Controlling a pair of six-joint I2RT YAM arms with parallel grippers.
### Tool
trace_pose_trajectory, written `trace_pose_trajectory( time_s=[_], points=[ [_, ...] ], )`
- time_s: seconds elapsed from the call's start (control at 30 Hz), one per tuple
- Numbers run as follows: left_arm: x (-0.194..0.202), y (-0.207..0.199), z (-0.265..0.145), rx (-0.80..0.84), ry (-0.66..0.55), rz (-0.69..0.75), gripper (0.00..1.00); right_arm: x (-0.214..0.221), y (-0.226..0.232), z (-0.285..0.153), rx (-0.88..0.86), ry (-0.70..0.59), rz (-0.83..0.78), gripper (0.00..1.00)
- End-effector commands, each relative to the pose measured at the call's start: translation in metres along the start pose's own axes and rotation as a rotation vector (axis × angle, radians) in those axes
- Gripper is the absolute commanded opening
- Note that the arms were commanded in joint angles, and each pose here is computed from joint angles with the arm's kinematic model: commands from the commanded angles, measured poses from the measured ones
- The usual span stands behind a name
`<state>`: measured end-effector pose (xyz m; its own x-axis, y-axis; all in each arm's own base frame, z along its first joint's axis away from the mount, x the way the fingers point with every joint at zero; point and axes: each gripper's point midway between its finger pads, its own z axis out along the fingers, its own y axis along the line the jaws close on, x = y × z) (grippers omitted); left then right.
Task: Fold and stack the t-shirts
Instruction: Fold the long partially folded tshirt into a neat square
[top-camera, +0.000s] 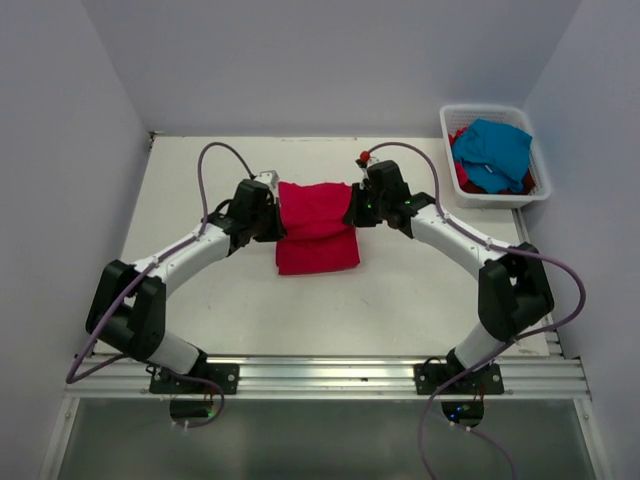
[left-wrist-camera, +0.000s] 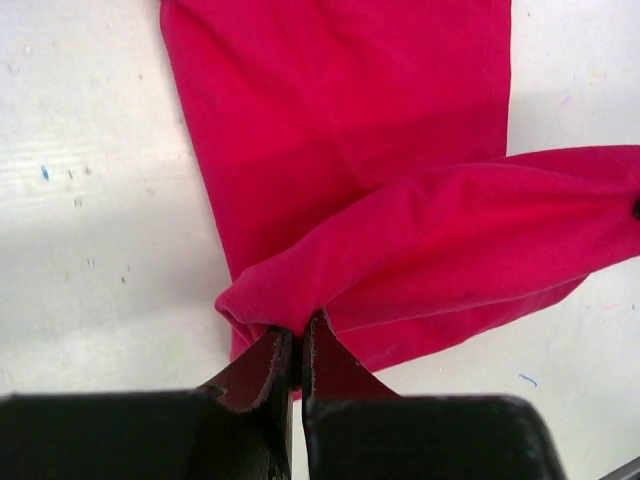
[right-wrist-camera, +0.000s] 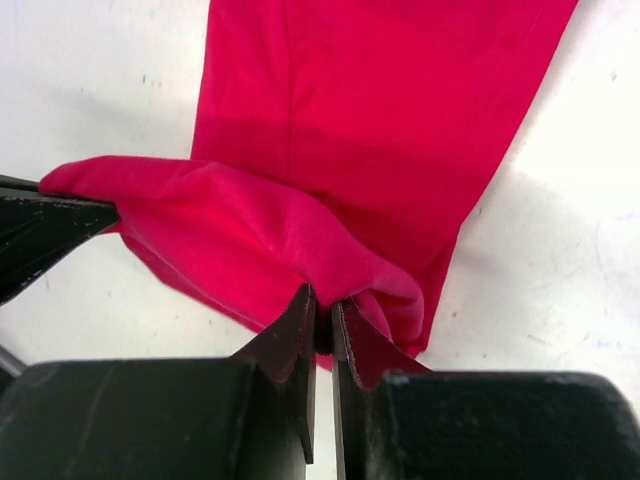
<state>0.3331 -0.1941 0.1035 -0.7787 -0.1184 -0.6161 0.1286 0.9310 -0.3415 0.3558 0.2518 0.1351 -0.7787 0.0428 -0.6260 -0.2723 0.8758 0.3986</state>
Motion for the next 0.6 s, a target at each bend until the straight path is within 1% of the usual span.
trace_pose_trajectory(
  time_s=[0.0,0.03,0.1,0.3,0.33,0.37,0.4,0.43,0.47,0.5,0.53,0.57],
  points=[
    [-0.034,-0.005,0.012,0.063,-0.049,0.028,0.00,-0.029,-0.004,0.006,0.031,-0.043,-0.025,0.00],
    [-0.042,-0.007,0.014,0.074,-0.063,0.027,0.00,-0.031,-0.007,0.009,0.039,-0.041,-0.023,0.00],
    [-0.043,-0.001,0.024,0.083,-0.041,0.007,0.00,-0.036,-0.010,0.019,0.048,-0.035,-0.018,0.00],
    [-0.071,0.004,0.049,0.115,-0.054,-0.013,0.00,-0.053,-0.020,0.045,0.064,-0.031,-0.003,0.00],
    [-0.078,0.003,0.053,0.126,-0.070,-0.013,0.00,-0.068,-0.019,0.047,0.060,-0.060,-0.001,0.00],
    [-0.090,0.006,0.056,0.132,-0.091,-0.010,0.00,-0.077,-0.020,0.051,0.061,-0.073,0.008,0.00],
    [-0.106,0.004,0.067,0.143,-0.107,-0.006,0.00,-0.074,-0.028,0.071,0.075,-0.050,0.018,0.00],
    [-0.123,0.002,0.073,0.167,-0.141,0.000,0.00,-0.110,-0.026,0.072,0.075,-0.111,0.027,0.00],
    [-0.139,0.007,0.079,0.180,-0.166,-0.001,0.00,-0.125,-0.030,0.079,0.090,-0.125,0.055,0.00],
    [-0.169,0.006,0.098,0.192,-0.196,-0.005,0.05,-0.110,-0.059,0.122,0.157,-0.064,0.083,0.00],
    [-0.182,0.013,0.110,0.176,-0.191,-0.026,0.47,-0.161,-0.055,0.114,0.172,-0.139,0.090,0.22],
    [-0.180,0.040,0.146,0.136,-0.151,-0.097,0.92,-0.166,-0.064,0.129,0.204,-0.128,0.093,0.75]
  ],
)
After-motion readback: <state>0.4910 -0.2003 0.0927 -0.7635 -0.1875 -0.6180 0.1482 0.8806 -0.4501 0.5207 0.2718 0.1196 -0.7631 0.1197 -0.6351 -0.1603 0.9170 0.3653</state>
